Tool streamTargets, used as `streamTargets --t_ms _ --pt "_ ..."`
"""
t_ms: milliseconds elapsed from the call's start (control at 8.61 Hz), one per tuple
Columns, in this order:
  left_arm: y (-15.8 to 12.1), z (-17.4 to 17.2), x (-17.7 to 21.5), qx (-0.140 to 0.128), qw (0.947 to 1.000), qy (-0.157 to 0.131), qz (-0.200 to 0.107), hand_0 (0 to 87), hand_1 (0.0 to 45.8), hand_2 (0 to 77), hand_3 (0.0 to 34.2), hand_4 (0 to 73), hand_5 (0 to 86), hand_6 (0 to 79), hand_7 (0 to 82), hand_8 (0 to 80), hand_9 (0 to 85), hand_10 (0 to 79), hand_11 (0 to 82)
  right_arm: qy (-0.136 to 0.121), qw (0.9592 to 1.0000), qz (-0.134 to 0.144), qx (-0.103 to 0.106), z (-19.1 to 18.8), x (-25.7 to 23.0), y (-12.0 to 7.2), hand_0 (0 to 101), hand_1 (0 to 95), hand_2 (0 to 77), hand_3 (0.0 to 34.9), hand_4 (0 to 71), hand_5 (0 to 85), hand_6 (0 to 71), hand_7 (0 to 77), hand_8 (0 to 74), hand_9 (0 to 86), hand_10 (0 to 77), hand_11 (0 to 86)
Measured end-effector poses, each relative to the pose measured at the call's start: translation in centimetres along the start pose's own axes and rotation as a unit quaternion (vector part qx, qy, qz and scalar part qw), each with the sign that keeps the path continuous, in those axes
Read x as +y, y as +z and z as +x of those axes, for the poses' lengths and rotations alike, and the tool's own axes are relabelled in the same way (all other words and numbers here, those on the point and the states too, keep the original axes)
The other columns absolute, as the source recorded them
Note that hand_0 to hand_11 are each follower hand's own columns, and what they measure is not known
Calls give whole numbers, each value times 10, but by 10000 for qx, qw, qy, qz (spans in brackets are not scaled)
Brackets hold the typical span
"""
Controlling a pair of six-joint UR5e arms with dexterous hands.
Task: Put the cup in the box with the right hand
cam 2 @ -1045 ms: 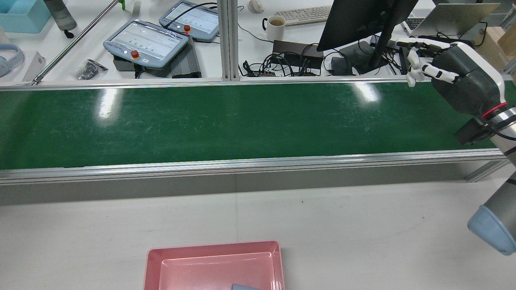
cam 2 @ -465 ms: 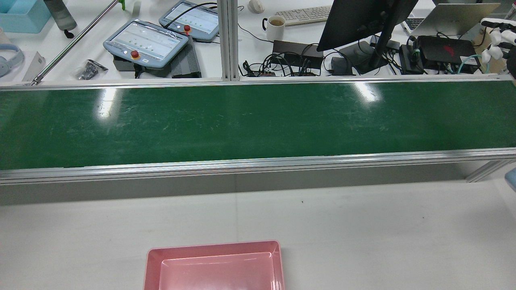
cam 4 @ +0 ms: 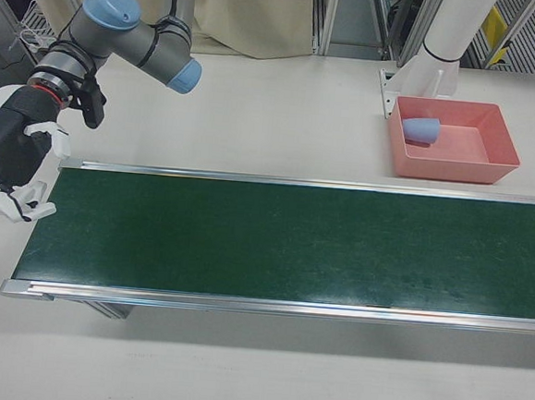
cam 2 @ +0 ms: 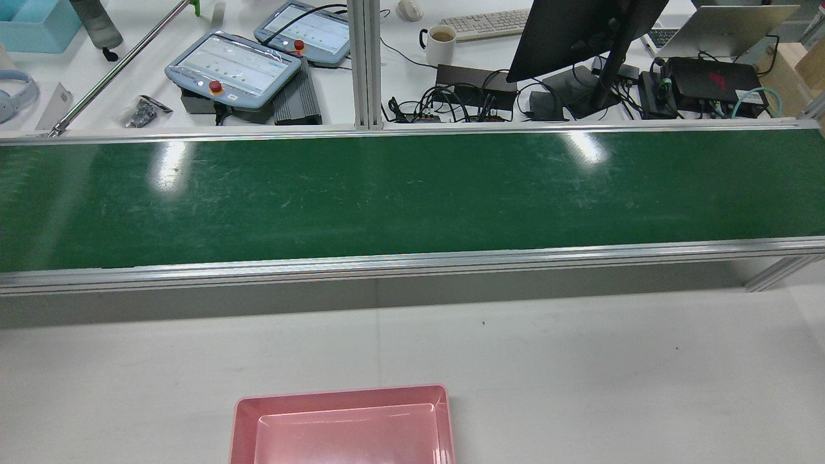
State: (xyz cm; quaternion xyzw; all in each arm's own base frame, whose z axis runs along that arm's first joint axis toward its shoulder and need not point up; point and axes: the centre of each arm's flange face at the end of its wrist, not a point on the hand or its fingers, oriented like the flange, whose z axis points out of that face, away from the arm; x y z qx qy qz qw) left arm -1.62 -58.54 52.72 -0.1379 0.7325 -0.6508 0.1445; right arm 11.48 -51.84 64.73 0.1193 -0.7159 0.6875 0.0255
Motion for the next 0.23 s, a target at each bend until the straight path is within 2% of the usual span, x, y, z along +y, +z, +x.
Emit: streamTargets --t_ms 232 --pt "0 0 0 -2 10000 -1 2 0 5 5 0 0 0 0 0 0 0 0 0 -21 10000 61 -2 -4 -7 -1 389 104 333 0 213 93 376 704 545 698 360 502"
